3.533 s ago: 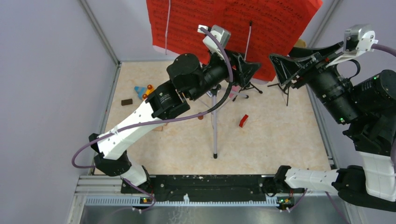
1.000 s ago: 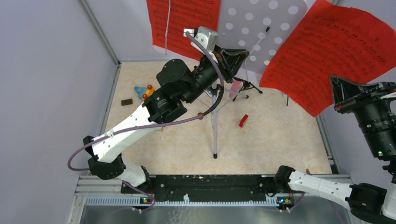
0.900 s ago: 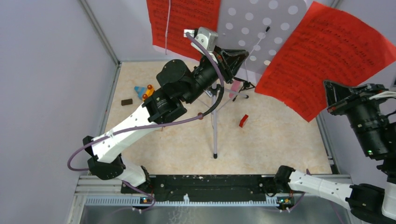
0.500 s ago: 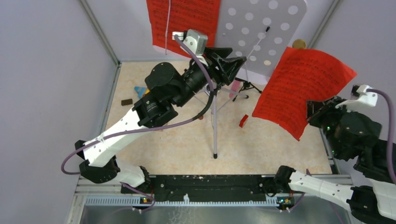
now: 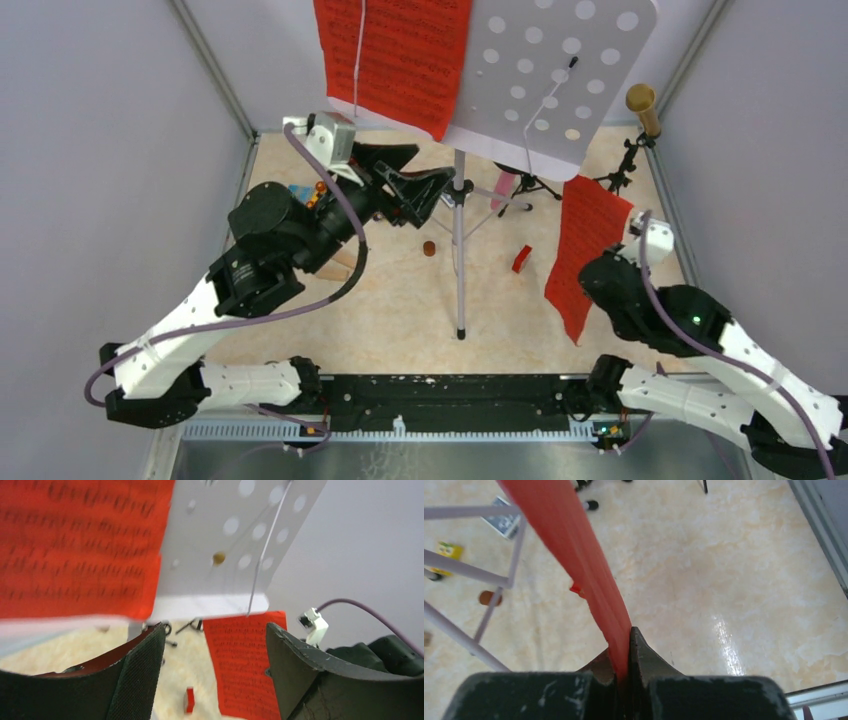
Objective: Pack up the instrument practice props
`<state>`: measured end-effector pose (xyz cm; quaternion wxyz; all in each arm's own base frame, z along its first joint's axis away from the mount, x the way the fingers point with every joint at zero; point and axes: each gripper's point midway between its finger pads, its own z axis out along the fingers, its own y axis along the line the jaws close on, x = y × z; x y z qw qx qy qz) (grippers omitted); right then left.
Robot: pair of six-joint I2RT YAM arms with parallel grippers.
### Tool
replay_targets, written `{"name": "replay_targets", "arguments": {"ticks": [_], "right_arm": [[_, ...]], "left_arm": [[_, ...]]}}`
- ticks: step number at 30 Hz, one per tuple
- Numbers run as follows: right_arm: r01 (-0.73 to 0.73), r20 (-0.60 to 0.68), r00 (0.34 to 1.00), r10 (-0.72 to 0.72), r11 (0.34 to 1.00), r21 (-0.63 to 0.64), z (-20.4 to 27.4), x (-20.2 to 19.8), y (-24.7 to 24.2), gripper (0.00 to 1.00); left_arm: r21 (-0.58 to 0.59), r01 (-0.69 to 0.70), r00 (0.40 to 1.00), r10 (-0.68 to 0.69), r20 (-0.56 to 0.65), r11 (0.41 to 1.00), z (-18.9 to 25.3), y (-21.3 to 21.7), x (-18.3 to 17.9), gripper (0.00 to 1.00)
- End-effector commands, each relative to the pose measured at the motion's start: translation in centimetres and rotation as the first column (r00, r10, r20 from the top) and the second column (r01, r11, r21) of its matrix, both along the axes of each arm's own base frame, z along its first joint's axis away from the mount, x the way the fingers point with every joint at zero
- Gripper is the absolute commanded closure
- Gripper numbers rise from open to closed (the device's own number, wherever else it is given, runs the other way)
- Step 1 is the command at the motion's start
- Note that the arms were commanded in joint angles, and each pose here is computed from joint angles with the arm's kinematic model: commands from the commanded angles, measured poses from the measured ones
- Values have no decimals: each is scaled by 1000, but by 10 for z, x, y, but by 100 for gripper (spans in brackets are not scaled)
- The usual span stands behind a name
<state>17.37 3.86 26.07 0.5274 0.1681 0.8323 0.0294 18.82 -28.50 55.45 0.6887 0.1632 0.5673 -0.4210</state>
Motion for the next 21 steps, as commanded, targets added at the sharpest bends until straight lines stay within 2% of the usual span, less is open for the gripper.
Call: {"name": "replay_targets", "arguments": {"ticks": [1, 8, 12, 21], "right_arm": [[34, -56, 998, -31, 998, 54, -35, 12, 27, 100], [32, -160, 987, -20, 997, 70, -93, 41, 43, 100], [81, -211, 975, -69, 995, 50, -114, 52, 27, 100], [273, -209, 943, -260, 962, 34, -124, 70, -29, 100]], "left_arm": [[19, -56, 992, 58, -115, 998, -38, 35, -6, 21], [25, -124, 971, 126, -205, 992, -66, 73, -13, 18], [14, -141, 967, 140, -213, 990, -64, 83, -15, 17], [45, -160, 955, 166, -246, 986, -78, 78, -9, 14]]}}
